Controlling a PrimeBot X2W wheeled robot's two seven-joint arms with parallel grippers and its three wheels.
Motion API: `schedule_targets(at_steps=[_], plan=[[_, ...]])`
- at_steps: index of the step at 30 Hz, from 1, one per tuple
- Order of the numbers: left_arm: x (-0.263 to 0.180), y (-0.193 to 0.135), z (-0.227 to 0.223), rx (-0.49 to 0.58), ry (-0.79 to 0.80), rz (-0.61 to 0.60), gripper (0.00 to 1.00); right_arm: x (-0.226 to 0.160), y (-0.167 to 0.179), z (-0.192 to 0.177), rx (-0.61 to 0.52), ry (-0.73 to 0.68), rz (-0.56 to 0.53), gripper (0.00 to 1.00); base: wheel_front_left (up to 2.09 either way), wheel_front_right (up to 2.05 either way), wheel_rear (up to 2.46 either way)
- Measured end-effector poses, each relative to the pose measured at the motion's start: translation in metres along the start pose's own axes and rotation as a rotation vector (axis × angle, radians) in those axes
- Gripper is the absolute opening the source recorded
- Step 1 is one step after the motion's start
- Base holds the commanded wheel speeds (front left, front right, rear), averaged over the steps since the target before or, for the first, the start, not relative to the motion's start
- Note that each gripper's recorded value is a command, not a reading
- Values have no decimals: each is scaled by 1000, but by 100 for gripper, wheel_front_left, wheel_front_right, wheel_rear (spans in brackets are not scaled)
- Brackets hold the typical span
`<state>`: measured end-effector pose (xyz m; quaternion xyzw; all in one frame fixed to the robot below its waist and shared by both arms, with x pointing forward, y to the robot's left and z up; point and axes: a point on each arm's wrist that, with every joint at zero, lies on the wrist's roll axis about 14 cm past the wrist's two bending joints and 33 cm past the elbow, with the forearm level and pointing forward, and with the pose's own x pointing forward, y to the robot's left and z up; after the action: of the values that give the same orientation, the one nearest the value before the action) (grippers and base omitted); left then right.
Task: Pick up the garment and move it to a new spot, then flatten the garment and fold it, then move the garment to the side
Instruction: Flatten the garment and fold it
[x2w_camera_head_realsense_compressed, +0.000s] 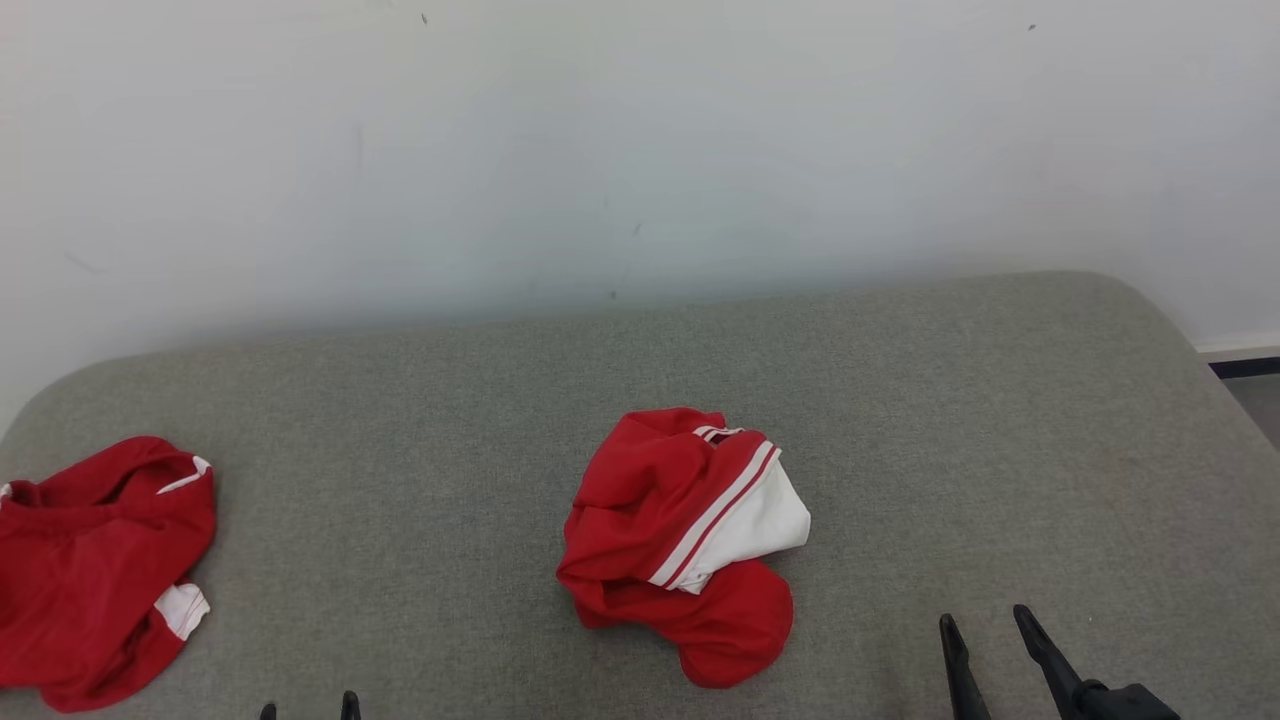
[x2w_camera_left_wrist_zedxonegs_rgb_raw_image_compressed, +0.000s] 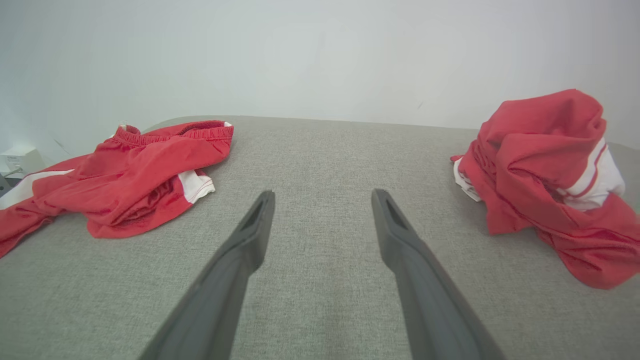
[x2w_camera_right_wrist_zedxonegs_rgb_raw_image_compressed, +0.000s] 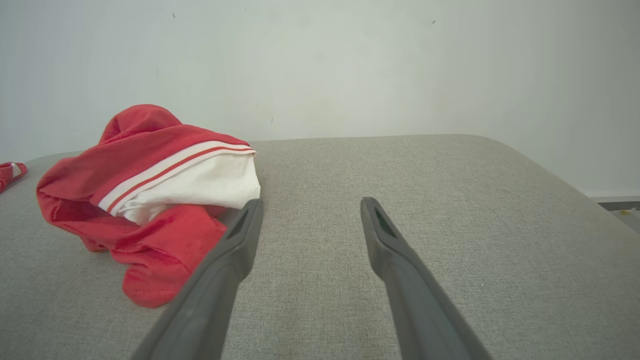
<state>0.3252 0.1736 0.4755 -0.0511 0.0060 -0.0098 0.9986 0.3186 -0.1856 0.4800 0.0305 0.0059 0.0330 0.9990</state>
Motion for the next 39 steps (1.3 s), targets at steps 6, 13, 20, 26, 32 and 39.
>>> schedule_targets(at_steps=[6,13,20,26,32,39], plan=[[10,-21,-1,-12,5,-79,100,-3,-2,0,4,-1,-9,100,0,0,0],[48,-82,20,-10,29,-281,100,-11,-9,0,10,-4,-40,100,0,0,0],[77,-156,39,43,153,-486,100,-24,-21,-3,20,3,-93,100,0,0,0],[89,-222,55,57,203,-654,100,-34,-34,-3,26,4,-144,100,0,0,0],[103,-269,62,42,186,-733,100,-45,-51,-1,32,-2,-214,100,0,0,0],[114,-291,31,58,278,-751,100,-60,-69,-6,38,12,-292,100,0,0,0]])
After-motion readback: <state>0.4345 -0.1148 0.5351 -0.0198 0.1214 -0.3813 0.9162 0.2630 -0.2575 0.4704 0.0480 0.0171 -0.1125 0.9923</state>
